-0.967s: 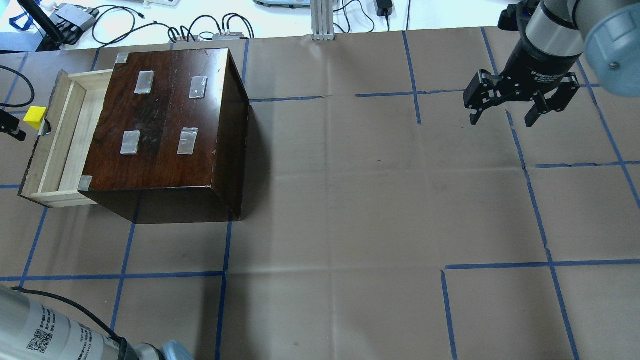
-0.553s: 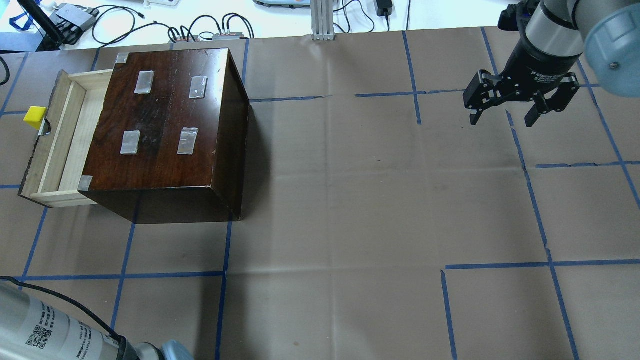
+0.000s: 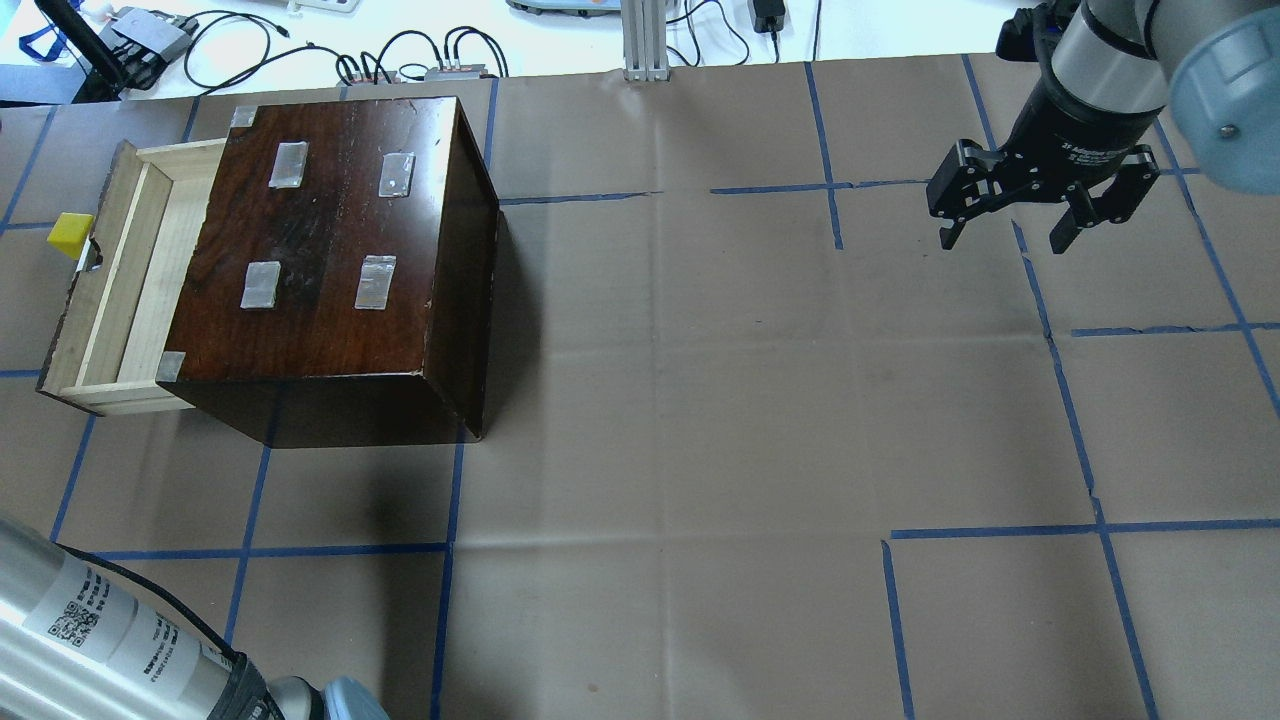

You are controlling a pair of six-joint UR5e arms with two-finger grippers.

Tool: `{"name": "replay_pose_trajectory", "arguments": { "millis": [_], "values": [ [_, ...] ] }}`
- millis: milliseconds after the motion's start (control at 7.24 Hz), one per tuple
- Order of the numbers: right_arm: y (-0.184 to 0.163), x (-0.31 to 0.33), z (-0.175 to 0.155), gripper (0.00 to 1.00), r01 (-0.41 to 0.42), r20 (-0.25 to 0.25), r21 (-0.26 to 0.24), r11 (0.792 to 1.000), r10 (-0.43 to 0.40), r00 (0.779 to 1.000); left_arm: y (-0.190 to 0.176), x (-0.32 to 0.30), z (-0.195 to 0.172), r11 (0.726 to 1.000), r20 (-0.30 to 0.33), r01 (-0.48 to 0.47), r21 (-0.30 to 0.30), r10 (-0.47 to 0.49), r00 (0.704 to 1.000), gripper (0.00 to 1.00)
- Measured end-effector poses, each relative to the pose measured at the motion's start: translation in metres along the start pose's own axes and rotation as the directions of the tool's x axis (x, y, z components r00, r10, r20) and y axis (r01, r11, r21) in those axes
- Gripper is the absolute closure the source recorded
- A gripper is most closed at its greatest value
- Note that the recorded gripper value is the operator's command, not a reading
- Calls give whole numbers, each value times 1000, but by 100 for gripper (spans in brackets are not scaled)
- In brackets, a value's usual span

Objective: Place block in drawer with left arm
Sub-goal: 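Release the handle and move the left gripper above the yellow cube, then lower the left gripper and grasp the yellow cube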

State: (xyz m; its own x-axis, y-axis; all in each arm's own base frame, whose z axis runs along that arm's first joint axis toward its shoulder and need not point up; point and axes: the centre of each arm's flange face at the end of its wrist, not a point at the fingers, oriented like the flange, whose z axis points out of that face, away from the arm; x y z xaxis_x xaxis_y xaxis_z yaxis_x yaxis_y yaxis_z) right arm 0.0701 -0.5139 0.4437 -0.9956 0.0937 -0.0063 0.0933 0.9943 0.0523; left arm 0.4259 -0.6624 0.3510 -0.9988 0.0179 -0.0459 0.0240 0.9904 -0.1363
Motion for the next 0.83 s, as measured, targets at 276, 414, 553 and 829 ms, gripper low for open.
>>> {"name": "replay_pose_trajectory", "arguments": {
  "millis": [276,414,553,829],
  "values": [
    [0,0,0,0,0,0,-1,1000,0,1000,-27,-18,30,999,-21,-28,21,29,999,1],
    [0,0,0,0,0,0,0,1000,0,1000,-38,-23,45,999,-24,-37,26,38,999,1],
    [0,0,0,0,0,0,0,1000,0,1000,-48,-21,60,999,-30,-47,26,48,998,1],
    [0,0,0,0,0,0,-1,1000,0,1000,-66,0,89,997,-49,-77,9,77,996,1]
  ]
}}
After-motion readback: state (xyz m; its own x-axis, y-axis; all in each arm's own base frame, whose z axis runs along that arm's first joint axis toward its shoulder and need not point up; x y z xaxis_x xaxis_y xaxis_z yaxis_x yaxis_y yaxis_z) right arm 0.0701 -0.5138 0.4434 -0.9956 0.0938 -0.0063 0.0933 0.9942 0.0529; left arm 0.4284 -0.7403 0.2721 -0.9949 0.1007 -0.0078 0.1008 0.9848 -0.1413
